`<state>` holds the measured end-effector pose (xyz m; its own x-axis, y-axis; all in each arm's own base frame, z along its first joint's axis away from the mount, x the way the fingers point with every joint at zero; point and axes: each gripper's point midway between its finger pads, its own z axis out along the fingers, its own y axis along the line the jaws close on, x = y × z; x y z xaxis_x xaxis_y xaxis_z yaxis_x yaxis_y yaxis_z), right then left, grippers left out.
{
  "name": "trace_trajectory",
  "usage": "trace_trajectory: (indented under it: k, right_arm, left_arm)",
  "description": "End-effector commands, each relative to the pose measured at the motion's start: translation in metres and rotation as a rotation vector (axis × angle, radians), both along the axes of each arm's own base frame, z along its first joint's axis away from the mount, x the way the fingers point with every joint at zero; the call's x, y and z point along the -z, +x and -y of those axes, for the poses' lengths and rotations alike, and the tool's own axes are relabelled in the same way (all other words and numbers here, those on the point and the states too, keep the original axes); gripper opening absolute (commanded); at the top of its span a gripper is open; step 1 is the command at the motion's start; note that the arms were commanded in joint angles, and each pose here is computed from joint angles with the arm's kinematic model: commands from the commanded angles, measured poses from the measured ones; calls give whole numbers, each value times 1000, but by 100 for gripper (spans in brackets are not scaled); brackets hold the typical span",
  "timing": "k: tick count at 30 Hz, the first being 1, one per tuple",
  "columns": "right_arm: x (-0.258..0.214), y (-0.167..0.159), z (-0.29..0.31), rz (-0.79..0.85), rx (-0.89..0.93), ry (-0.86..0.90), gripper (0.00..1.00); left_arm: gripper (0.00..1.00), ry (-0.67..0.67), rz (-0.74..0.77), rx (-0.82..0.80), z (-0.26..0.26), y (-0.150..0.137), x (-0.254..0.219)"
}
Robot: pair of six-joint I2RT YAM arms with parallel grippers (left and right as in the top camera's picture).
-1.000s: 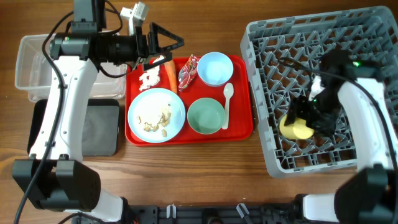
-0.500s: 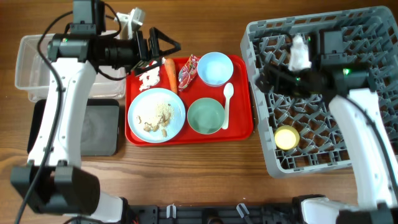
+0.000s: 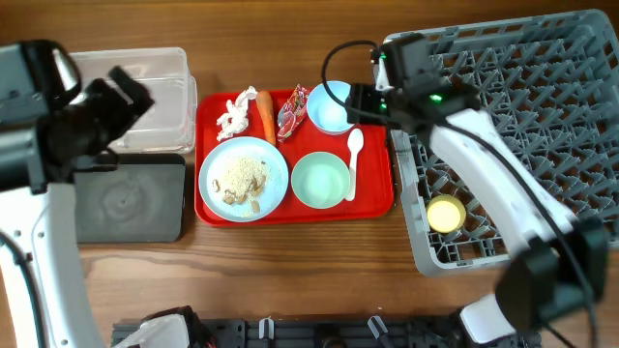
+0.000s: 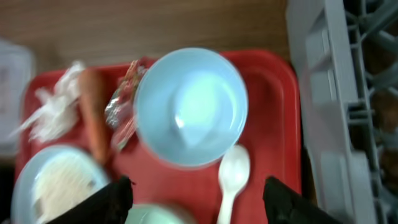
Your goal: Sort waste into correct bins and load items into the dishwasher rack
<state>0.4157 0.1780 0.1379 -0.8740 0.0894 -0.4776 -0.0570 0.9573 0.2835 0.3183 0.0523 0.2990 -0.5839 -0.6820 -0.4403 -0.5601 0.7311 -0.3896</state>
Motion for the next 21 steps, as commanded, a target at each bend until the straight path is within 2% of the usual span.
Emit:
trace_trajectory:
  k: [1,5,12,15,16,18,21]
  right_arm:
    - [35,23,6,3,70,-57,65]
    - [69,31,3,-39,94,-58,57]
    - [110,30,2,-109,95,-79,56]
    - [111,28,-1,-116,84,-64,41]
    - [109,29,-1,-112,83,-63,24]
    - [101,31,-2,-97,73,-64,7]
    - [73,37,-3,-48,55,-56,4]
  left_arm:
    - [100,53,-8,-103,-24,-5,-2]
    - [100,52,-12,-103,-24,-4,0]
    - [100,52,-14,-103,-24,-4,0]
    - [100,52,-14,-103,-24,-3,0]
    - [100,52,-14,-103,-24,-4,0]
    - [100,52,-14,-103,-24,-3,0]
    - [100,52,-14,-103,-24,-3,0]
